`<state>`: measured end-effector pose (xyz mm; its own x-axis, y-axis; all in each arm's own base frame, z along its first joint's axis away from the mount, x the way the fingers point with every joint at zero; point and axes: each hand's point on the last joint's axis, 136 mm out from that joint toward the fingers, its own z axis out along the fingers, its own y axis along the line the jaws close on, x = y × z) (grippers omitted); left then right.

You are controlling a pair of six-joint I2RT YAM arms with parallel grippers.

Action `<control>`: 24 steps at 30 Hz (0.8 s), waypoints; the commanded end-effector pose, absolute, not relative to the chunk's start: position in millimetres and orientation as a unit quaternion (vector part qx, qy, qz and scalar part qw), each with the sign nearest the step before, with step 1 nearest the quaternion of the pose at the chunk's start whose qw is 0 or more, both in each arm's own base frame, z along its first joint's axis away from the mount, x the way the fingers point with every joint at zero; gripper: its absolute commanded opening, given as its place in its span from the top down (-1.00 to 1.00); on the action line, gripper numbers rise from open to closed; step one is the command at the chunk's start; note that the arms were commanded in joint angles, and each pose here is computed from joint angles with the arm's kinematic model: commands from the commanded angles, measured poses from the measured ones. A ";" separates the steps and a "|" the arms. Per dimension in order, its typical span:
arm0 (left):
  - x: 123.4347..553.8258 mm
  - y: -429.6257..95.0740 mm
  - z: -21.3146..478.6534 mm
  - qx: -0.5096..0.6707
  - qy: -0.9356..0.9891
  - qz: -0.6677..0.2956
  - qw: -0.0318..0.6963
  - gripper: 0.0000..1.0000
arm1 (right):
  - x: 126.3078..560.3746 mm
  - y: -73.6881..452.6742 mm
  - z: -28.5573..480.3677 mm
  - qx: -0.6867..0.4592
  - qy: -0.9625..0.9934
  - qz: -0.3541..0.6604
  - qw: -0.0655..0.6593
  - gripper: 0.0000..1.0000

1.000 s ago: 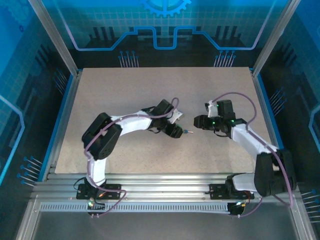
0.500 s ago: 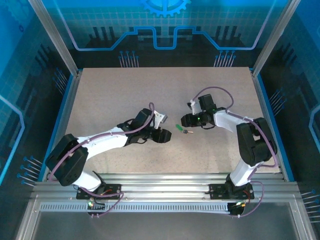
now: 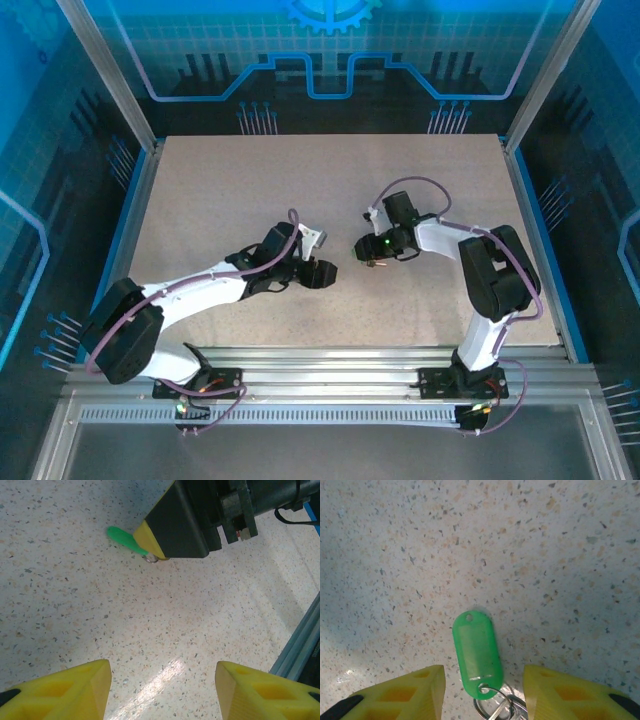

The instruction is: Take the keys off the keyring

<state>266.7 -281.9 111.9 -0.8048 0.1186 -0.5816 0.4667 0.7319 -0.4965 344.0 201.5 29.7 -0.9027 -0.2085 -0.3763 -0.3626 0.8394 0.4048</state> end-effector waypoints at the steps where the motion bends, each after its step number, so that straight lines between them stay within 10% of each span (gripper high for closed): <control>1: 269.0 -279.1 118.1 0.159 0.887 -0.328 0.282 -0.17 | 335.0 199.3 21.1 -0.159 0.953 0.217 0.139 0.10; 18: 270.4 -275.0 119.3 0.154 0.886 -0.327 0.290 -0.17 | 319.6 205.1 17.0 -0.187 0.953 0.204 0.122 0.46; 24: 269.4 -274.4 118.8 0.149 0.886 -0.333 0.288 -0.16 | 323.1 201.3 20.5 -0.190 0.955 0.184 0.136 0.12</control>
<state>266.9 -278.1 111.7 -0.7978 0.1025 -0.5942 0.4632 0.7351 -0.4951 325.2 204.4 19.6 -0.8968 -0.2918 -0.3326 -0.4026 0.8501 0.3396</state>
